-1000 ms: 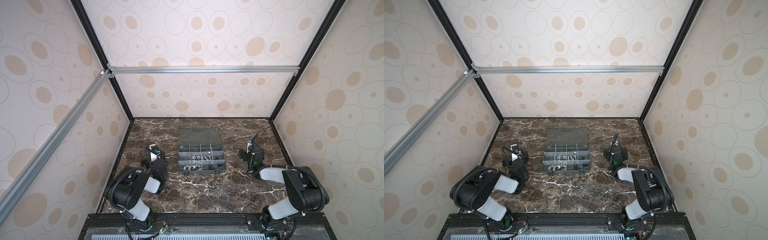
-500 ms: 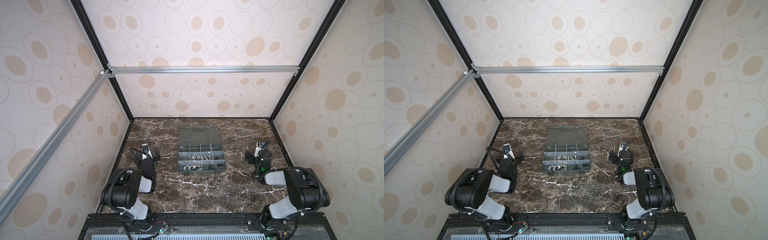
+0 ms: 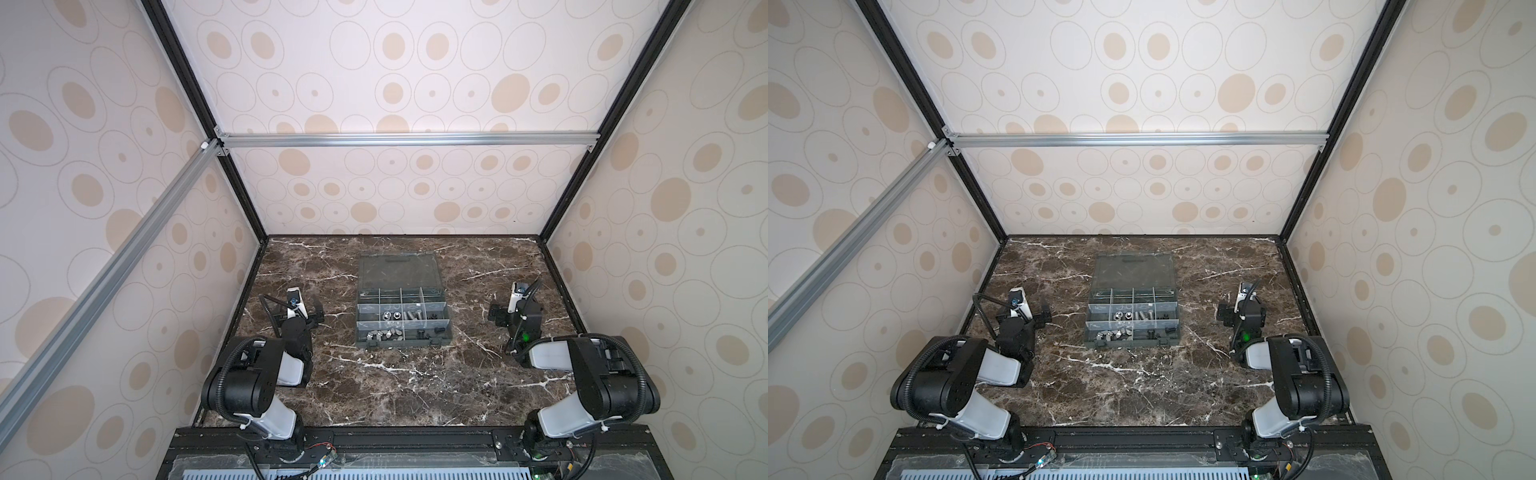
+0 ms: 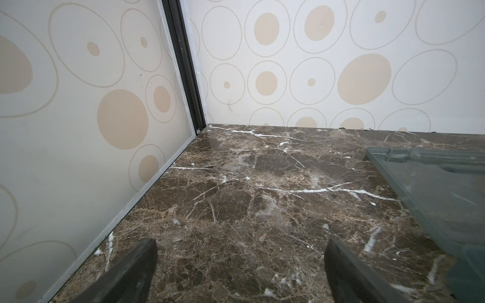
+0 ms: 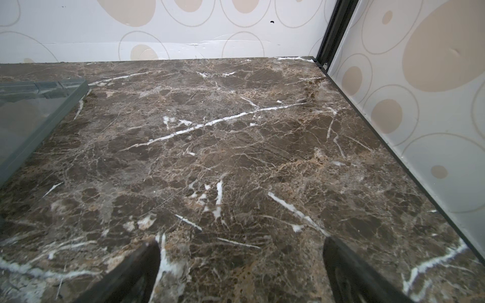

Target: Sort the screws and nuts into containers

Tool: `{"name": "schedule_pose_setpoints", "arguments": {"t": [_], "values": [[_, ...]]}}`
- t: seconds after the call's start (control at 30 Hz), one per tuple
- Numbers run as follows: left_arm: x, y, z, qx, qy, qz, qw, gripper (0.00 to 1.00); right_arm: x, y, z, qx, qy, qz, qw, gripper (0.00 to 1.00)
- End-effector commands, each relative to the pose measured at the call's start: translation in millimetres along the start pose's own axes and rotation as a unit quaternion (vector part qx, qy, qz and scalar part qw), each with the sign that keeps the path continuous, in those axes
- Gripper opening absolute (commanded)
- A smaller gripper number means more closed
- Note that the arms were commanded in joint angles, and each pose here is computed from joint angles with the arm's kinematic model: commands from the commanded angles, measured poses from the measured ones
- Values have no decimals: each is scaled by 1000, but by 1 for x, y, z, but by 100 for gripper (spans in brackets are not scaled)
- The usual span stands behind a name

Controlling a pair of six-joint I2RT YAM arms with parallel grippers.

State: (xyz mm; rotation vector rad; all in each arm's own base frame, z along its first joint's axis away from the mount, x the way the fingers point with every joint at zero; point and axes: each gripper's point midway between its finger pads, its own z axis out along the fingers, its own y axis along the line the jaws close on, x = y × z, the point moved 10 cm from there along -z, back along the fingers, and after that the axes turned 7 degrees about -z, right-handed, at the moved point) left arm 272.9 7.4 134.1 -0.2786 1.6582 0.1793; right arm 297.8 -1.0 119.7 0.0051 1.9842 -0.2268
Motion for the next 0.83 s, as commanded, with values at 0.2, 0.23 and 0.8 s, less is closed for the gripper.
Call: {"name": "schedule_pose_setpoints", "arguments": {"t": [0.2, 0.23, 0.8], "values": [[-5, 1, 1, 3, -18, -8, 1000, 99, -8, 2, 1, -5, -10, -6, 1000, 100], [-5, 1, 1, 3, -18, -8, 1000, 99, -7, 2, 1, -5, -9, -6, 1000, 100], [-4, 0, 3, 2, -14, -7, 1000, 99, -8, 3, 5, -5, -1, -9, 1000, 100]]}}
